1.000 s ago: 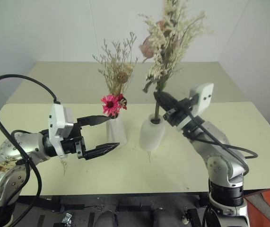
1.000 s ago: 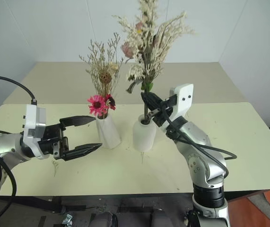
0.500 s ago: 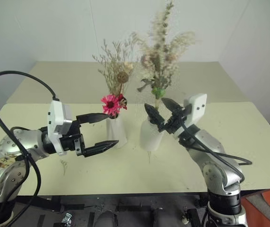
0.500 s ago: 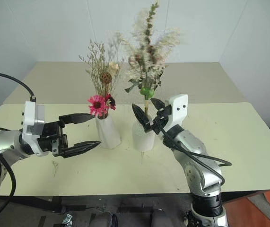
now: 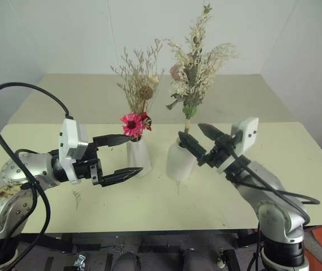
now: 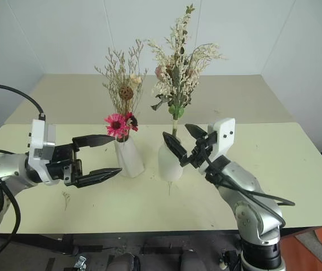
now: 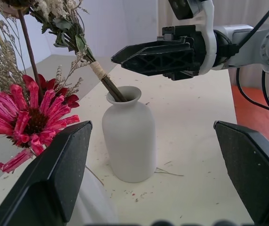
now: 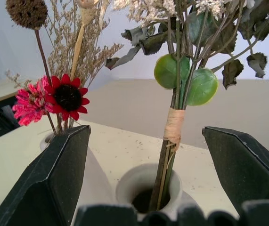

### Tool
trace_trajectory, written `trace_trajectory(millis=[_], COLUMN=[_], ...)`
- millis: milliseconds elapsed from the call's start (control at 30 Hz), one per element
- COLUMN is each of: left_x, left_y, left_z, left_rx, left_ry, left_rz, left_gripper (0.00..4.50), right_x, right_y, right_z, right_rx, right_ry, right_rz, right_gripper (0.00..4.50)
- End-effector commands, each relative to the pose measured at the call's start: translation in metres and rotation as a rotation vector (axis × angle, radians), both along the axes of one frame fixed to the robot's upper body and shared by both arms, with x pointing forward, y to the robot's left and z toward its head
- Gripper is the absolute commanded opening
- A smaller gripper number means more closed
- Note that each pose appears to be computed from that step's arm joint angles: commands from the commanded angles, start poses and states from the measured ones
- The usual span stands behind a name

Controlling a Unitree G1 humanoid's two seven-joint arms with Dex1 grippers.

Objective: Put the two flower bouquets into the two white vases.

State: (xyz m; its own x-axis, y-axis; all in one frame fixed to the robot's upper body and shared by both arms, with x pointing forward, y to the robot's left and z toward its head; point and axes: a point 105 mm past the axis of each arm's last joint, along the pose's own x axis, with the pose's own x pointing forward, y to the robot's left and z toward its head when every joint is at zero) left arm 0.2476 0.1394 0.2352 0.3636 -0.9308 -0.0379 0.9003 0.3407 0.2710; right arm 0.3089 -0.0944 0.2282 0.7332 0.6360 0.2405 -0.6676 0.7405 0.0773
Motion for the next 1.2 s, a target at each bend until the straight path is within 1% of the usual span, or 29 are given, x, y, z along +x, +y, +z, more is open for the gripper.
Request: trace_trajectory(millis=[33, 167, 300, 400, 533, 600, 933, 1033, 1200], left_x=[-0.002, -0.003, -0.005, -0.007, -0.008, -0.007, -0.004, -0.004, -0.004], left_y=[-0.002, -0.001, 0.0, 0.0, 0.001, 0.002, 0.0, -0.001, 0.0], left_z=[0.007, 0.007, 0.007, 0.006, 0.005, 0.005, 0.005, 0.005, 0.006], left_rx=[0.004, 0.004, 0.004, 0.004, 0.004, 0.004, 0.004, 0.003, 0.006], left_ry=[-0.037, -0.04, -0.04, -0.039, -0.037, -0.036, -0.037, -0.038, -0.04], left_rz=[-0.015, -0.015, -0.008, -0.002, 0.004, 0.005, -0.006, -0.012, -0.017], left_gripper=[4.5, 4.5, 4.5, 4.5, 4.5, 4.5, 4.5, 4.5, 4.5], right_x=[0.011, 0.027, 0.026, 0.02, 0.002, -0.004, -0.008, -0.002, 0.023], right_y=[-0.002, -0.002, 0.001, -0.001, -0.006, -0.008, -0.018, -0.018, -0.012], right_z=[0.009, 0.011, 0.02, 0.027, 0.038, 0.04, 0.03, 0.023, 0.018], right_rx=[0.033, 0.048, 0.081, 0.084, 0.139, 0.141, 0.122, 0.117, 0.132], right_ry=[0.0, 0.032, 0.039, 0.012, -0.005, -0.009, 0.024, 0.048, 0.095], right_rz=[0.027, 0.065, 0.179, 0.241, 0.342, 0.37, 0.327, 0.307, 0.321], right_gripper=[4.45, 4.45, 4.45, 4.45, 4.45, 4.45, 4.45, 4.45, 4.45])
